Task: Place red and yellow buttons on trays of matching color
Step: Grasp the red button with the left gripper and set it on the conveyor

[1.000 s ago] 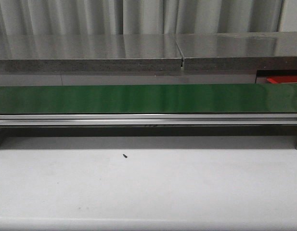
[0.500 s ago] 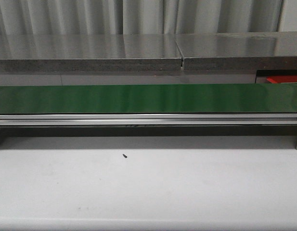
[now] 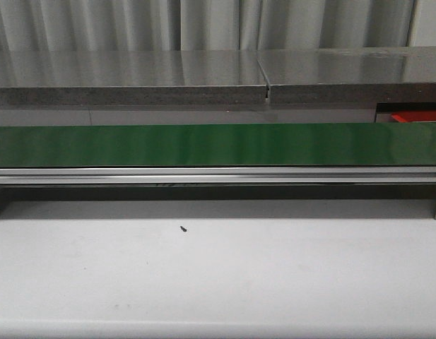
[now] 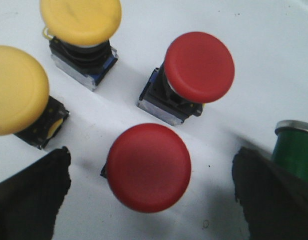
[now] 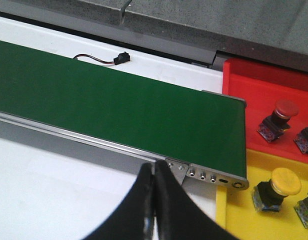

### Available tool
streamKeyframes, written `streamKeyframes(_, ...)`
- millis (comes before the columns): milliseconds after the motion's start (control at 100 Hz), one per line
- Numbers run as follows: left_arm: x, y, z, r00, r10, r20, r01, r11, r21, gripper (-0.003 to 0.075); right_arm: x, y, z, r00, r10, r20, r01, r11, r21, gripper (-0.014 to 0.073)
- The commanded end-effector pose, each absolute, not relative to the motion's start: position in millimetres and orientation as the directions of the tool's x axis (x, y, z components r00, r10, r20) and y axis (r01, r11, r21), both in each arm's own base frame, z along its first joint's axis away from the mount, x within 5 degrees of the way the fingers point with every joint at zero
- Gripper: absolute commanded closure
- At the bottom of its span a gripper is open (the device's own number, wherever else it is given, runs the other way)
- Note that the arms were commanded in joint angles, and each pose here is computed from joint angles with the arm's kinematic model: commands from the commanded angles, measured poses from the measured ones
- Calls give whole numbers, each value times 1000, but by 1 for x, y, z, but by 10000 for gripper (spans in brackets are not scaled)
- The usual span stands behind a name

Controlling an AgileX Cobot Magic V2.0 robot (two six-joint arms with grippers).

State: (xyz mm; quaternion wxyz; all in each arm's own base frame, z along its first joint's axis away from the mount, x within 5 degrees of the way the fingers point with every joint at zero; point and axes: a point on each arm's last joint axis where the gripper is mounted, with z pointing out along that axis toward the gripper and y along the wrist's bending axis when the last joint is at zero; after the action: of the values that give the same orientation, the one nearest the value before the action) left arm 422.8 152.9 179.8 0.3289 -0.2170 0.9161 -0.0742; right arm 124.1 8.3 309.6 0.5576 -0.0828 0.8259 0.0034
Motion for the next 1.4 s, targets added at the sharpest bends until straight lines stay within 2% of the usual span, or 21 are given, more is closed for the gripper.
streamKeyframes(0,427,157,215,-595,-453,-664,-354,889,-290,211,126,7,324,-279,-125,-952,-117,988,-96,661)
streamKeyframes(310,426,157,215,-597,-448,-665,-351,892,-286,585,126,7,324,-279,-125,-952,-117,988,-96,661)
streamKeyframes(390,424,155,222,-598,-445,-667,-343,894,-289,661,126,7,324,-279,-125,-952,-117,988,-96,661)
streamKeyframes(520,418,151,244,-589,-431,-684,-320,901,-293,739,126,7,324,-279,-125,-952,-117,988,-96,661)
streamKeyframes(730,396,131,301,-570,-389,-724,-242,921,-304,739,126,7,324,-279,-125,-952,-117,988,-96,661)
streamKeyframes(920,380,97,327,-573,-332,-750,-157,942,-297,739,126,7,324,-279,-125,-952,-117,988,-96,661)
streamKeyframes(1160,375,52,307,-638,-270,-721,-73,953,-292,739,126,7,324,-279,-125,-952,-117,988,-96,661)
streamKeyframes(1390,374,31,286,-653,-251,-714,-57,957,-284,738,126,7,324,-279,-125,-952,-117,988,-96,661)
